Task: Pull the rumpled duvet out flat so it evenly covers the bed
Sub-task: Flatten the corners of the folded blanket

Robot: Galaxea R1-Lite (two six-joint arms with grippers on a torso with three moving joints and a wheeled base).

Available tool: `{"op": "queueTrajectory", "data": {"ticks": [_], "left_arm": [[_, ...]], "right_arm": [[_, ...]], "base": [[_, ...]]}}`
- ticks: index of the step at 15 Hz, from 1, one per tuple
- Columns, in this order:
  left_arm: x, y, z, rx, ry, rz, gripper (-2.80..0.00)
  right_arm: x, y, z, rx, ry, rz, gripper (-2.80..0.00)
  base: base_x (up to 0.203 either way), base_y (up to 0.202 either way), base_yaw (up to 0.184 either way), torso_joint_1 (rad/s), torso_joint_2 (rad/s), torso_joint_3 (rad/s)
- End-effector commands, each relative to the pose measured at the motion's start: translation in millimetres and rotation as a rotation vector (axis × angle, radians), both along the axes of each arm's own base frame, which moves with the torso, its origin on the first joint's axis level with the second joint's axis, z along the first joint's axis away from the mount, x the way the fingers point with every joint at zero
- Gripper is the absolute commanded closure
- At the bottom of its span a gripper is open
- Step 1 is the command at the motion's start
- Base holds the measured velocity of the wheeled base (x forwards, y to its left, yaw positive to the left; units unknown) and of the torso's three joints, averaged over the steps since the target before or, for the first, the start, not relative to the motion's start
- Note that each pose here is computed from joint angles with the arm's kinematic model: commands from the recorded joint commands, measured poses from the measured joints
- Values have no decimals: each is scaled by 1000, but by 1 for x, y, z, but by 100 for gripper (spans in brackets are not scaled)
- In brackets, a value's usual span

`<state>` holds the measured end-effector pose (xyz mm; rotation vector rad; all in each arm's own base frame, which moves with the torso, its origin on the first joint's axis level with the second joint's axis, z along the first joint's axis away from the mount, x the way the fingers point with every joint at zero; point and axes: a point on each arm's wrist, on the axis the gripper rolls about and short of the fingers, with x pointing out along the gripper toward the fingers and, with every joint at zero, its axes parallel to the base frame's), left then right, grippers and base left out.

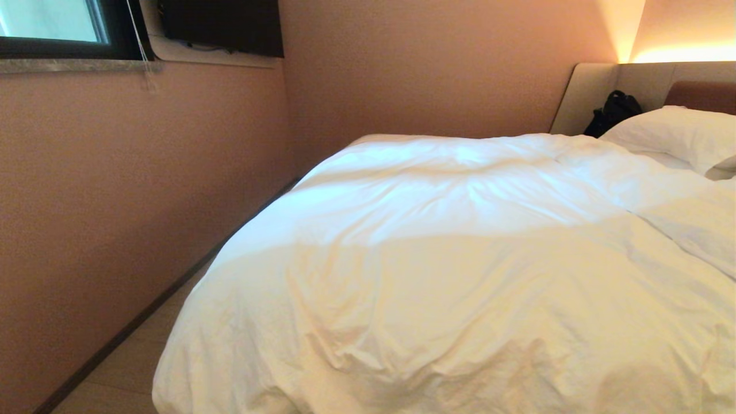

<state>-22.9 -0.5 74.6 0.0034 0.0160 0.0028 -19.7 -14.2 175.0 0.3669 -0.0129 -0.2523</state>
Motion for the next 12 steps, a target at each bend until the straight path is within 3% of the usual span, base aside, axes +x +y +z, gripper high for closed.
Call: {"op": "queueTrajectory", "data": {"ticks": [1, 4, 6, 9, 12], "left_arm": [[0, 0, 0, -1, -1, 0, 0], [0, 0, 0, -1, -1, 0, 0], [0, 0, 0, -1, -1, 0, 0], [0, 0, 0, -1, -1, 0, 0], [0, 0, 0, -1, 0, 0, 0]], "right_arm": [[0, 0, 2, -130, 13, -90, 0], [-5, 3, 1, -188, 25, -217, 0], [-17, 3, -5, -239, -19, -223, 0], [-32, 6, -28, -319, -97, -84, 0], [-24, 9, -52, -363, -60, 24, 0]], "base": [[0, 0, 0, 0, 0, 0], [0, 0, 0, 0, 0, 0], [0, 0, 0, 0, 0, 0], [0, 0, 0, 0, 0, 0], [0, 0, 0, 0, 0, 0]]}}
